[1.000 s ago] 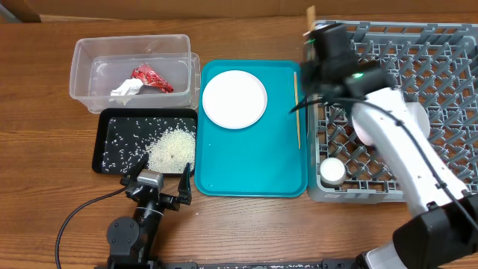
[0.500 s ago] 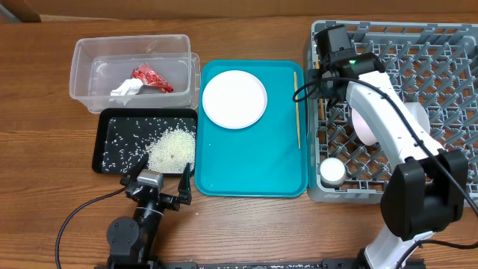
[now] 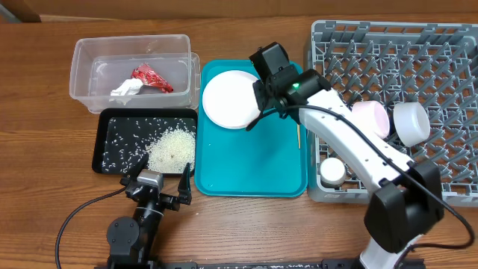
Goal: Sort waste into correct bins and load items into the dishwasher
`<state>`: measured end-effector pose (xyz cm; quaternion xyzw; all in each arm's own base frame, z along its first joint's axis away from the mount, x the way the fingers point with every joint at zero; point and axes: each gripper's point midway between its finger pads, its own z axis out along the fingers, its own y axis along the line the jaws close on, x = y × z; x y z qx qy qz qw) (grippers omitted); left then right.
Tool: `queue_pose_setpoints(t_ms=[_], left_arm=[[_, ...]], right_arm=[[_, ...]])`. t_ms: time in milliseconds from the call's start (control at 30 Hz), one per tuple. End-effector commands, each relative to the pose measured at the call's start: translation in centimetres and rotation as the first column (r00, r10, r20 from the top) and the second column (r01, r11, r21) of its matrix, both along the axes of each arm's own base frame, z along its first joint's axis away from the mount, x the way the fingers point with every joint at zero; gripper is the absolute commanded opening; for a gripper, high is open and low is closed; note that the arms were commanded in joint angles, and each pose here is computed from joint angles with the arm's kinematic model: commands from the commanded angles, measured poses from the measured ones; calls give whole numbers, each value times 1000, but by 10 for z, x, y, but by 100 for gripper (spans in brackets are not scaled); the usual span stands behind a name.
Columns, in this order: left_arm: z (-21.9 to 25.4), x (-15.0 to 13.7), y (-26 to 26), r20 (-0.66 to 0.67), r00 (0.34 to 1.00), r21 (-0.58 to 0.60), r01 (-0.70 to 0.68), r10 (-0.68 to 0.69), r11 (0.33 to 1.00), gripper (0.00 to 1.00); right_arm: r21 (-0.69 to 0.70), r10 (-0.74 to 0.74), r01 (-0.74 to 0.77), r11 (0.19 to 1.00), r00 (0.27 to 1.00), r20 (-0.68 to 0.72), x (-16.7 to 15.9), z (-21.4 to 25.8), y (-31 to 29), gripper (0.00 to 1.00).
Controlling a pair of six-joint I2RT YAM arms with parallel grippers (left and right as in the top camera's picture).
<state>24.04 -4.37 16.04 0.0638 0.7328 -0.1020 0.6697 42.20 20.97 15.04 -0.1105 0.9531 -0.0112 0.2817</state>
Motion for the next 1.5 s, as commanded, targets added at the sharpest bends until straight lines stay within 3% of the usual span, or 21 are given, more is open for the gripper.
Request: queue_pose_setpoints(t_ms=[0, 267, 433, 733, 933, 1067, 1267, 1467], left_arm=[[0, 0, 0, 11, 1000, 14, 6, -7, 1000, 100], [0, 0, 0, 11, 1000, 14, 6, -7, 1000, 100], [0, 0, 0, 11, 1000, 14, 6, -6, 1000, 100], [0, 0, 0, 11, 1000, 13, 6, -7, 1000, 100], [0, 0, 0, 11, 1000, 14, 6, -7, 1000, 100], [0, 0, 0, 11, 1000, 14, 6, -6, 1000, 100], [0, 0, 0, 11, 1000, 14, 6, -6, 1000, 100], [0, 0, 0, 11, 1000, 14, 6, -6, 1000, 100]], right_arm=[[-125, -140, 136, 983, 990, -26, 13, -50, -33, 36], [-211, -207, 184, 960, 974, -93, 25, -109, -60, 36], [-203, -225, 201, 958, 969, -99, 33, -124, -67, 43], [-159, -192, 159, 974, 955, -227, 20, -162, -57, 42], [-146, -168, 127, 981, 931, -323, 0, -172, -52, 19], [-162, -172, 123, 979, 926, -337, -6, -169, -55, 16], [-255, -200, 143, 956, 957, -210, 12, -142, -73, 27], [-231, -174, 124, 965, 962, -209, 17, -144, -70, 34]])
